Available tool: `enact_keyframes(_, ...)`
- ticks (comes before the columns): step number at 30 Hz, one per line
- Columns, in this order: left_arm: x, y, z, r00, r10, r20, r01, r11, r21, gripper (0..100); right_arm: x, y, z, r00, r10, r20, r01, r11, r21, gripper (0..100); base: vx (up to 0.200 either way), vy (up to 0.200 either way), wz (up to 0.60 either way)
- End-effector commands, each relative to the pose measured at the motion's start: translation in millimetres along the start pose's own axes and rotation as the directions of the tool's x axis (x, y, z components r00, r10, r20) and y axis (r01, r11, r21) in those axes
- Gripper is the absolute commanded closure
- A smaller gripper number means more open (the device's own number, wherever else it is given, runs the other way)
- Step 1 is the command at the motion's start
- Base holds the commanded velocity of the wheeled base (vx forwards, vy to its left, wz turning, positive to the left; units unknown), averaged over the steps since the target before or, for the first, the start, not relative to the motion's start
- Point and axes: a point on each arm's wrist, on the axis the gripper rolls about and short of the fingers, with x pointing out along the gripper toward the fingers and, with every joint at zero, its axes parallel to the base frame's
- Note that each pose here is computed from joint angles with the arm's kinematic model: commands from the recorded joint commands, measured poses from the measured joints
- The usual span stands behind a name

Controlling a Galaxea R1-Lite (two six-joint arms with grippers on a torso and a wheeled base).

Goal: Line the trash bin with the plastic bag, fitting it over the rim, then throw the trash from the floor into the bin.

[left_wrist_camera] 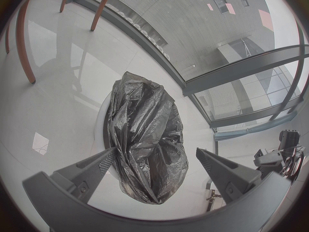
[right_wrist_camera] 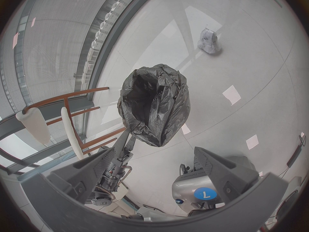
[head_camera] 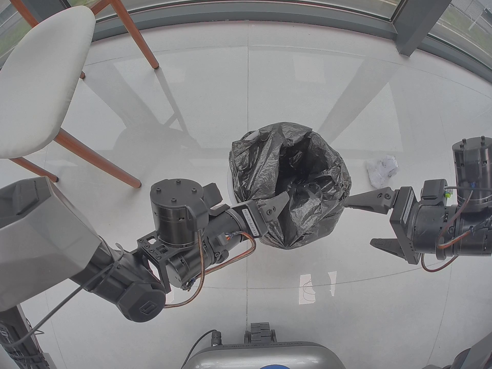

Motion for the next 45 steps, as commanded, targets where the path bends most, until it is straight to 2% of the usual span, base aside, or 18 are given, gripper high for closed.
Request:
enact_keyframes(1, 1.9, 1.6, -0.8, 1.0, 0.003, 0.0, -0.003, 1.0, 0.005, 0, -1.5, -1.3, -0.7, 1.0, -0.001, 0.0, 0.001, 1.0, 0.0, 0, 0.0, 0.0, 0.0)
enact_keyframes(12, 14.3, 0.3, -0.4, 1.0, -0.005, 0.017, 0.005, 1.0, 0.006, 0, -1.1, -1.6, 0.8, 1.0, -0.006, 0.013, 0.006, 1.0, 0.003, 0, 0.0, 0.0, 0.0)
enact_keyframes(13, 14.8, 1.0, -1.3, 1.0, -0.002, 0.015, 0.002, 1.0, 0.006, 100, -1.1, -1.6, 0.8, 1.0, -0.006, 0.013, 0.006, 1.0, 0.003, 0, 0.0, 0.0, 0.0)
enact_keyframes(26, 20.2, 4.5, -4.3, 1.0, 0.009, 0.016, -0.009, 1.0, -0.002, 100, -0.8, -1.2, 1.1, 1.0, -0.005, 0.013, 0.004, 1.0, 0.003, 0, 0.0, 0.0, 0.0)
enact_keyframes(29, 18.6, 4.3, 0.2, 1.0, 0.01, 0.028, -0.01, 1.0, -0.001, 100, -0.8, -1.2, 1.1, 1.0, -0.005, 0.013, 0.004, 1.0, 0.001, 0, 0.0, 0.0, 0.0)
enact_keyframes(33, 5.7, 5.0, 19.2, 0.997, 0.021, 0.069, -0.021, 1.0, -0.005, 100, -0.1, -2.1, 0.6, 1.0, -0.009, 0.011, 0.009, 1.0, 0.001, 0, 0.0, 0.0, 0.0)
enact_keyframes(35, 0.1, 12.0, 25.1, 0.996, 0.056, 0.076, -0.056, 0.998, -0.008, 100, 0.3, -2.2, 0.5, 1.0, -0.01, 0.01, 0.01, 1.0, 0.001, 0, 0.0, 0.0, 0.0)
enact_keyframes(39, -11.3, 15.9, 34.0, 0.993, 0.077, 0.091, -0.077, 0.997, -0.01, 100, 1.2, -2.5, 0.4, 1.0, -0.013, 0.009, 0.013, 1.0, 0.001, 0, 0.0, 0.0, 0.0)
enact_keyframes(45, -23.8, 23.3, 30.8, 0.991, 0.113, 0.073, -0.112, 0.994, -0.01, 100, 1.2, -2.5, 0.4, 1.0, -0.013, 0.009, 0.013, 1.0, 0.001, 0, 0.0, 0.0, 0.0)
